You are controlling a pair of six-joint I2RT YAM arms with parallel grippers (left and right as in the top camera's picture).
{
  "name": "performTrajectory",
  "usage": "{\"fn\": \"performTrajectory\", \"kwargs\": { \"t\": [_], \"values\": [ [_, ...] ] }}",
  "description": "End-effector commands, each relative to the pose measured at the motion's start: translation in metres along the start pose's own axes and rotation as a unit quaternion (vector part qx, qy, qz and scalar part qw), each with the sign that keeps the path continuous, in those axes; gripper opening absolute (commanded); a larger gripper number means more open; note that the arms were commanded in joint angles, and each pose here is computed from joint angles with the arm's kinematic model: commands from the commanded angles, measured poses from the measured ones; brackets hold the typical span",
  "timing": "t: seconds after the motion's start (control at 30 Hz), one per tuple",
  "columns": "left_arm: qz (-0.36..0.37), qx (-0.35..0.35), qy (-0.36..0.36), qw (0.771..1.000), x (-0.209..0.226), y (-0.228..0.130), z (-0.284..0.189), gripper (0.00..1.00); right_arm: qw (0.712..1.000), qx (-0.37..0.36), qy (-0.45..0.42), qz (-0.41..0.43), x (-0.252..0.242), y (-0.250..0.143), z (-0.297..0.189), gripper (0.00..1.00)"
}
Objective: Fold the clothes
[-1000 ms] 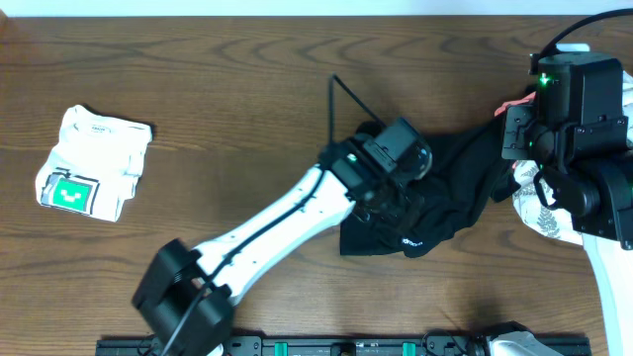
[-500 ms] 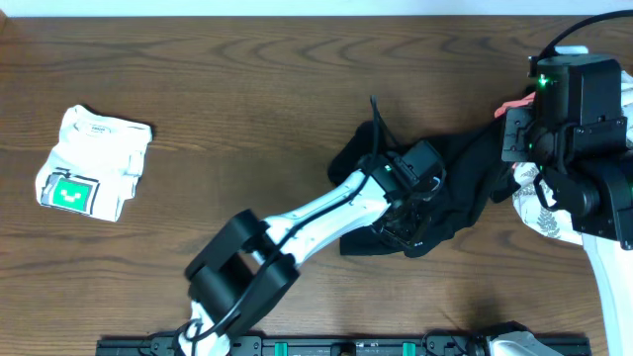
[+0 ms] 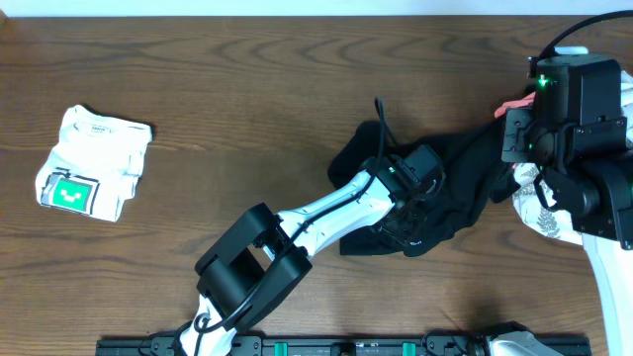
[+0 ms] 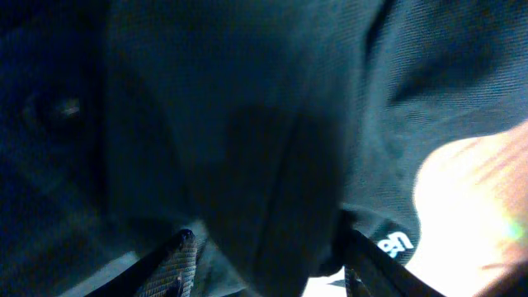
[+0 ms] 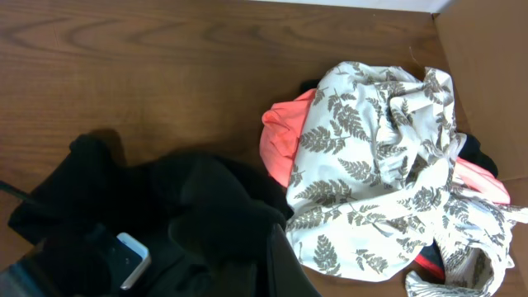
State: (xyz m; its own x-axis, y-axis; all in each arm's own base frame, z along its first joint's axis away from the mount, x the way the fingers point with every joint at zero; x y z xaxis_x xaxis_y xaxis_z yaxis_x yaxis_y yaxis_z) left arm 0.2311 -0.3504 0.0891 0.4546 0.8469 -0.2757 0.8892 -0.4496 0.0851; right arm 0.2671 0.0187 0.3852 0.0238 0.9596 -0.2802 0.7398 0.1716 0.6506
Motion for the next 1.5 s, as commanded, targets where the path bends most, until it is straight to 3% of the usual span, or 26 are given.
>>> {"fn": "performTrajectory", "kwargs": {
  "t": [0.0, 0.17, 0.33, 0.43, 0.7, 0.8, 0.93, 1.17, 1.3, 1.47],
  "values": [
    [0.004, -0.009, 0.03, 1.0, 0.009, 0.001, -0.001, 0.58, 1.0, -0.006, -0.011, 0.0, -0.006, 0.003, -0.003, 0.01],
    [0.004, -0.012, 0.027, 1.0, 0.008, 0.002, 0.0, 0.53, 1.0, -0.004, -0.011, -0.001, -0.006, 0.002, -0.003, 0.01],
    [0.005, -0.013, 0.02, 1.0, 0.006, 0.003, 0.0, 0.13, 1.0, -0.004, -0.011, 0.0, -0.006, 0.002, -0.003, 0.01],
    [0.006, -0.012, 0.016, 1.0, 0.005, 0.003, 0.0, 0.06, 1.0, -0.004, -0.011, 0.0, -0.006, 0.002, -0.003, 0.01],
    [0.023, -0.022, 0.047, 0.998, 0.016, 0.002, -0.024, 0.06, 1.0, -0.004, -0.011, -0.001, -0.006, 0.002, -0.003, 0.01],
    [0.017, -0.062, 0.073, 0.995, 0.03, 0.005, -0.07, 0.06, 1.0, -0.004, -0.011, -0.001, -0.006, 0.002, -0.003, 0.01],
    [0.002, -0.166, 0.074, 0.983, 0.052, 0.006, -0.16, 0.06, 1.0, -0.005, -0.011, 0.0, -0.006, 0.002, -0.003, 0.01],
    [-0.074, -0.38, 0.063, 0.92, 0.109, -0.028, -0.313, 0.06, 1.0, -0.005, -0.01, 0.0, -0.005, 0.002, -0.003, 0.01],
    [-0.103, -0.446, 0.083, 0.885, 0.134, -0.056, -0.359, 0.06, 1.0, -0.008, -0.007, 0.007, -0.005, 0.002, -0.005, 0.01],
    [-0.135, -0.483, 0.108, 0.858, 0.154, -0.078, -0.385, 0.06, 0.999, -0.034, -0.008, 0.016, -0.009, 0.006, -0.014, 0.01]
  ]
}}
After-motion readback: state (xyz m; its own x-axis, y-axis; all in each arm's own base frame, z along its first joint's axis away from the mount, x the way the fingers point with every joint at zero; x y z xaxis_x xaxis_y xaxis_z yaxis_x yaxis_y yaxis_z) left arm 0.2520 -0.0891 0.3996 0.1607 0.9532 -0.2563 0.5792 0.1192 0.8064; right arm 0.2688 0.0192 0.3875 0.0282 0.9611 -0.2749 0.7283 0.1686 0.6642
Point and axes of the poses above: each gripper's point midway between its finger pads, its own z axis out along the fingers, its own x axis along the line the jaws close on, y = z × x, the point moved 6 cm from there along -z, back along the fingers, and after that the axes turned 10 degrees about -z, right-handed, at the moved point
